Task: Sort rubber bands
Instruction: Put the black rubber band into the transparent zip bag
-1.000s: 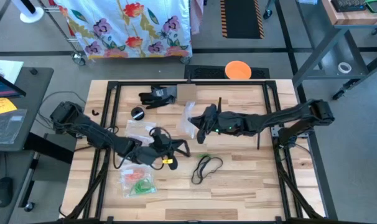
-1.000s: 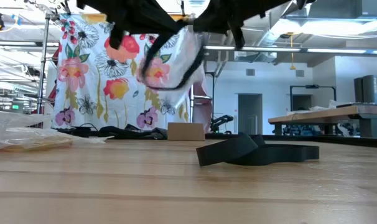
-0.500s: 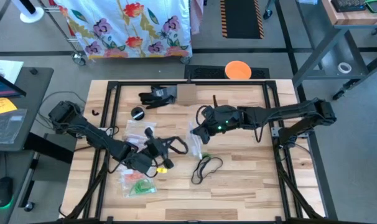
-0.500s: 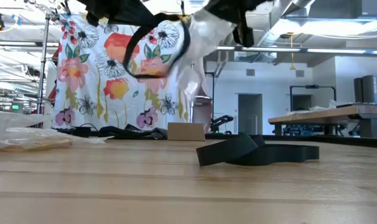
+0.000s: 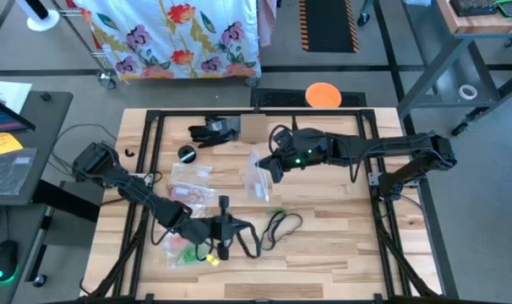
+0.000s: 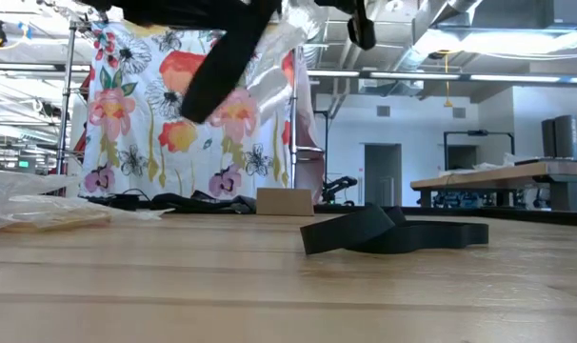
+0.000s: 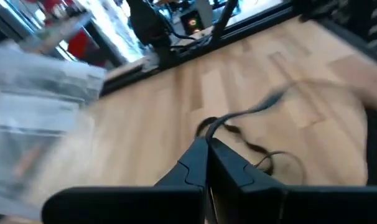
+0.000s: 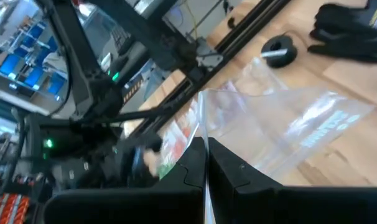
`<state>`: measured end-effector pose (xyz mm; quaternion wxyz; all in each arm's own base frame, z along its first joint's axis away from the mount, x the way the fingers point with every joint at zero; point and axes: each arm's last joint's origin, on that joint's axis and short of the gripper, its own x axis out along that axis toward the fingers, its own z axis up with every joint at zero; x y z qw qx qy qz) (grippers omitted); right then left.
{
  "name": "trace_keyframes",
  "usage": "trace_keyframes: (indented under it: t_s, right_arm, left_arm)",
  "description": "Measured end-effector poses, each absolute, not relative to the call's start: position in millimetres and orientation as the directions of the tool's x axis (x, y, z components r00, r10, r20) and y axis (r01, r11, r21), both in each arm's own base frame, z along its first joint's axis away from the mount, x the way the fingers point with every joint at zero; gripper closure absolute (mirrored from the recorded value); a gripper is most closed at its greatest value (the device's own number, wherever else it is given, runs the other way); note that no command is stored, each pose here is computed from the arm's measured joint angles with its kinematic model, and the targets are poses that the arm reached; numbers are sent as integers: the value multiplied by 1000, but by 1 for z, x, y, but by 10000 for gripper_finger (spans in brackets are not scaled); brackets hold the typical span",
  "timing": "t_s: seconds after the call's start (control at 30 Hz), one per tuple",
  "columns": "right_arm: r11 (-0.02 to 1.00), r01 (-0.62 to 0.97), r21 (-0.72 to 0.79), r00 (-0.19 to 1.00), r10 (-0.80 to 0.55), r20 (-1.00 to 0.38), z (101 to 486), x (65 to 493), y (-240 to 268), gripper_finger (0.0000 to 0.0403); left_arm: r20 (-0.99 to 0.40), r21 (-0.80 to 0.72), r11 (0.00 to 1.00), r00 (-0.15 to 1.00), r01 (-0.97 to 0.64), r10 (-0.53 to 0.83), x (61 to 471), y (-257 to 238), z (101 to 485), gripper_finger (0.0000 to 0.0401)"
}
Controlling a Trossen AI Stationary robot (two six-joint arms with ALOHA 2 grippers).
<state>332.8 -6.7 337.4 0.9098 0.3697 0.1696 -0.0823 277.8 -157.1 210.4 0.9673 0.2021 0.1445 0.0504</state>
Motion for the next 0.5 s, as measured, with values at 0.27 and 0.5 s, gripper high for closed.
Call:
trace_keyframes:
  t_s: [0.27,0.5]
  right_arm:
    - [724,300,621,912,-26,-409,334,331,-8,403]
    - [707,302,639,920,-40,-390,335,332,-12,403]
  left_arm:
    - [-301,201,979,949,-28,89,285,-146,208,327]
    - [-282,200,977,951,-70,126,284,-148,209,191]
